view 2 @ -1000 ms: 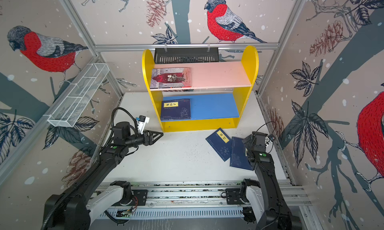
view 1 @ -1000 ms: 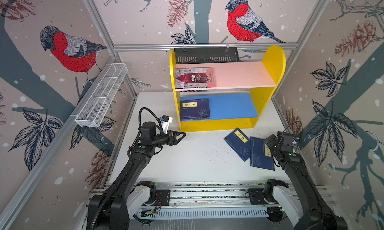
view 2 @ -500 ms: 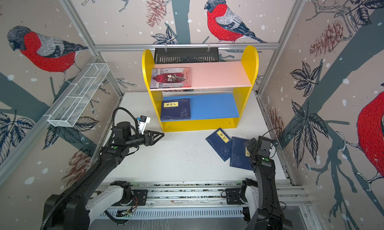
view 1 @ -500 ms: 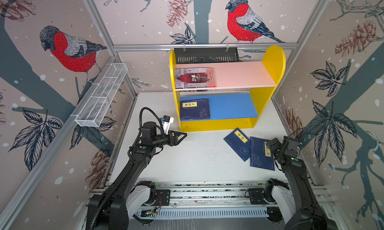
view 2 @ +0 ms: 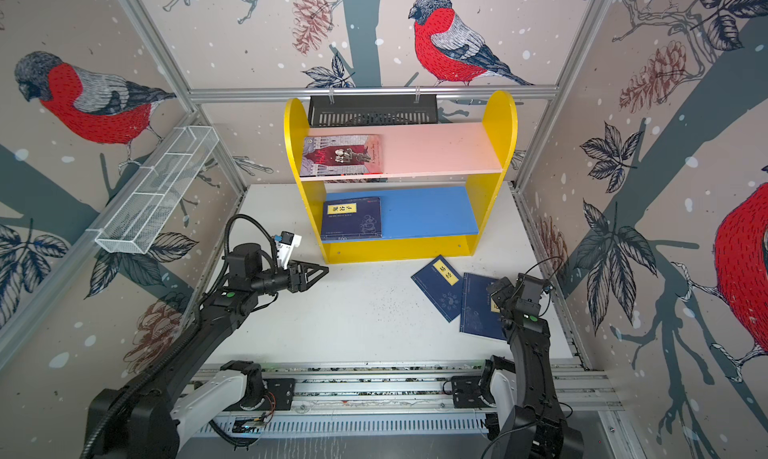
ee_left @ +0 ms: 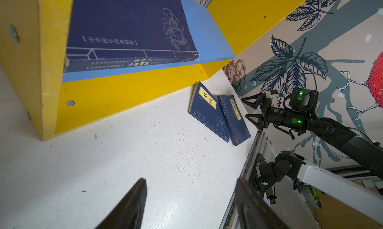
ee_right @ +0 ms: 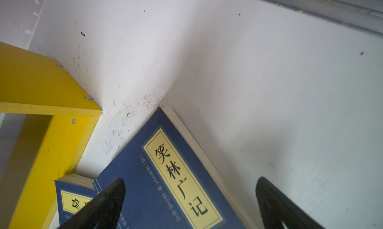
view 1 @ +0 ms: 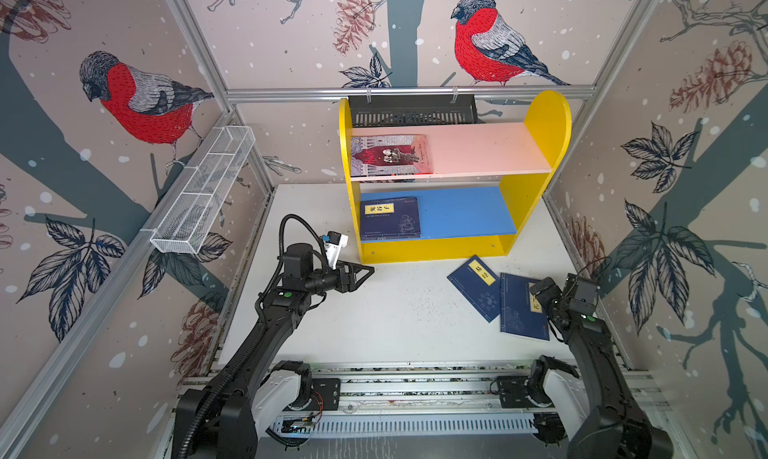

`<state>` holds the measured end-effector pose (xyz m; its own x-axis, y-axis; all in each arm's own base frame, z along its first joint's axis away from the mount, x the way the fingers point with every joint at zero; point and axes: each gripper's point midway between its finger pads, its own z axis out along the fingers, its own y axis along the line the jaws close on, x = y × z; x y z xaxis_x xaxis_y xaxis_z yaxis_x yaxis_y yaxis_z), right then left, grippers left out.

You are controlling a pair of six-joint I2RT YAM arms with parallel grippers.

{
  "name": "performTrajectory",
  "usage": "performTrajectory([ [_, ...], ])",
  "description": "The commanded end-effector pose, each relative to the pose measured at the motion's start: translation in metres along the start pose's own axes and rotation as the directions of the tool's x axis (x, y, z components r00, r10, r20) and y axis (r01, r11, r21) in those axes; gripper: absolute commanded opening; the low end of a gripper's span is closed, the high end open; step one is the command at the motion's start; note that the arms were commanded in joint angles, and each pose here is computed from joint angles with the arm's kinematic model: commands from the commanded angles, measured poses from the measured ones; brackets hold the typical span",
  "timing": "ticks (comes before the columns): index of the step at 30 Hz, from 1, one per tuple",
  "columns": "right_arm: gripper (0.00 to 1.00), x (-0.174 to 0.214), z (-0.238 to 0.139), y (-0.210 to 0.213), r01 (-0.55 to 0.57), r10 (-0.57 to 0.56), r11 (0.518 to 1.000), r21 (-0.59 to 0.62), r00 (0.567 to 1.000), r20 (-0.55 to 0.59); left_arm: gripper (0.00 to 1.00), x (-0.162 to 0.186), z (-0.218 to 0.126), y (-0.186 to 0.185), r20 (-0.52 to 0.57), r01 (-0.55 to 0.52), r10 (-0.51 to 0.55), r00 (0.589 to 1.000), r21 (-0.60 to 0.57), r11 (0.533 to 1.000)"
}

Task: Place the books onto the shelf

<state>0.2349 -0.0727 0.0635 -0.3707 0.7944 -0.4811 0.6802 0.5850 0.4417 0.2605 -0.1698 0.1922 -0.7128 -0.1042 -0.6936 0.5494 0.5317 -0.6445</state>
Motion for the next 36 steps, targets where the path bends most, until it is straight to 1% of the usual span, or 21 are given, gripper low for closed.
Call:
performTrajectory([
  [1,0.99,0.002,0.002,0.008,0.024,-0.025,0.999,-0.043,1.000,-0.019,0.68,0.000,0.000,-0.003,0.003,-0.026,0.026,1.000,0.010,1.000],
  [8,0.99,0.007,0.003,0.012,0.027,-0.030,0.998,-0.064,0.998,-0.051,0.69,0.000,-0.001,-0.003,0.007,-0.031,0.031,0.999,0.013,0.999],
  [16,0.97,0.022,0.006,0.031,-0.006,-0.018,0.986,-0.169,0.991,-0.135,0.69,-0.001,-0.002,-0.005,0.013,-0.032,0.031,0.999,0.019,0.999],
  [22,0.95,0.032,0.001,0.057,0.028,-0.075,0.967,-0.254,0.981,-0.178,0.69,0.001,-0.002,-0.004,0.011,-0.031,0.031,0.999,0.018,0.999],
  [29,0.95,0.043,-0.005,0.074,0.075,-0.141,0.954,-0.289,0.967,-0.213,0.69,0.001,-0.001,-0.004,0.010,-0.027,0.026,1.000,0.018,0.999],
  [31,0.95,0.043,-0.006,0.073,0.105,-0.162,0.960,-0.260,0.965,-0.207,0.69,0.001,-0.001,-0.003,0.009,-0.024,0.024,1.000,0.016,1.000],
  [34,0.97,0.036,-0.003,0.061,0.155,-0.188,0.971,-0.181,0.965,-0.183,0.69,0.000,-0.001,-0.003,0.010,-0.022,0.022,1.000,0.011,1.000],
  [36,0.97,0.037,-0.001,0.059,0.171,-0.202,0.971,-0.169,0.961,-0.187,0.69,0.000,-0.001,-0.002,0.009,-0.021,0.021,1.000,0.005,1.000],
])
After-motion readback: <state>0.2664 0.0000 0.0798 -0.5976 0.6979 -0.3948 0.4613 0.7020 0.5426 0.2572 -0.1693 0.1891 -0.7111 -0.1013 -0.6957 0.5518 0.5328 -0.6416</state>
